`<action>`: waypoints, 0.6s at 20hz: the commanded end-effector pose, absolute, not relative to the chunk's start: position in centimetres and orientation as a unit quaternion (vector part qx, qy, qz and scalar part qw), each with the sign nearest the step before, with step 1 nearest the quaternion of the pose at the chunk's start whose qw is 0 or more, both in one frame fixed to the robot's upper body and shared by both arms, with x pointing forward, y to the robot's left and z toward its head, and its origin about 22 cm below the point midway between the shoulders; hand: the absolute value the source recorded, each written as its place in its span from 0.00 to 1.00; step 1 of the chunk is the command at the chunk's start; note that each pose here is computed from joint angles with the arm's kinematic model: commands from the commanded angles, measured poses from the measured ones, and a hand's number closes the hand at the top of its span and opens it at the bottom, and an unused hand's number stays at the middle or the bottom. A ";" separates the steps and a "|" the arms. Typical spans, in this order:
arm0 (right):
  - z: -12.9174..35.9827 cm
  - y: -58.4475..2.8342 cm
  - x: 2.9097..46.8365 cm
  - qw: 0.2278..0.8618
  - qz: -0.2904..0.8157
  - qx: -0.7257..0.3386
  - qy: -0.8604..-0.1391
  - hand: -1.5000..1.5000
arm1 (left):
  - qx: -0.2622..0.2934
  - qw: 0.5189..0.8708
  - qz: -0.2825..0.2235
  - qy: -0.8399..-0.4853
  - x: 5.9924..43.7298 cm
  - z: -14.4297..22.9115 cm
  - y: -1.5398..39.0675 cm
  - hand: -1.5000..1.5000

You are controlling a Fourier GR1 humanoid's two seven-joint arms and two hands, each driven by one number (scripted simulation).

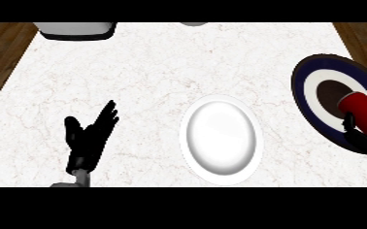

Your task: Pick the can from the plate and place it in the plate

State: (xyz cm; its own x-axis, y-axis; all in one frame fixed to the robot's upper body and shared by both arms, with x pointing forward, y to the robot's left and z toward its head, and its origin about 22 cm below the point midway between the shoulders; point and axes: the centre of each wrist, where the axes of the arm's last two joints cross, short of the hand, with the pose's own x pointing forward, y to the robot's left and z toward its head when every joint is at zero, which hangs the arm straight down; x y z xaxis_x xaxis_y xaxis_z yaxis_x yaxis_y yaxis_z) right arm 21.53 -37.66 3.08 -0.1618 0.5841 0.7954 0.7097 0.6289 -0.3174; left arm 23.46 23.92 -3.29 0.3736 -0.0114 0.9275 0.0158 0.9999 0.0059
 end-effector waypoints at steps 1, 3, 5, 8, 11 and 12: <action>2.8 -42.4 25.1 0.478 -0.088 -0.437 -0.757 1.00 | -0.005 0.834 -0.018 -0.552 23.3 -3.4 22.5 0.50; 1.6 -43.3 26.3 0.484 -0.090 -0.432 -0.755 1.00 | 0.001 0.828 -0.012 -0.561 23.0 -3.6 24.6 0.50; 2.5 -44.9 28.1 0.481 -0.084 -0.438 -0.754 1.00 | -0.015 0.825 -0.013 -0.565 24.5 -2.1 22.2 0.50; 2.8 -46.5 29.7 0.480 -0.085 -0.431 -0.759 1.00 | -0.010 0.823 -0.011 -0.567 25.1 -2.6 24.8 0.50; 1.3 -47.3 30.1 0.474 -0.087 -0.438 -0.759 1.00 | -0.017 0.825 -0.016 -0.564 24.6 -2.3 23.9 0.50; 3.3 -49.3 29.2 0.565 -0.060 -0.458 -0.684 1.00 | -0.014 0.822 -0.021 -0.568 24.1 -2.5 23.6 0.50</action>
State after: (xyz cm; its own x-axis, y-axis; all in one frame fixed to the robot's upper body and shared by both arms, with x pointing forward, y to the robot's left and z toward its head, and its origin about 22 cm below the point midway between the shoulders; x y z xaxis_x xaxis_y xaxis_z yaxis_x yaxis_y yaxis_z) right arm 28.83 -46.93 1.95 -0.1150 0.5818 0.8052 0.7312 0.5983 -0.3278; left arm 24.23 23.57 -2.73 0.3642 -0.0117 0.9312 0.0322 0.9995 -0.0001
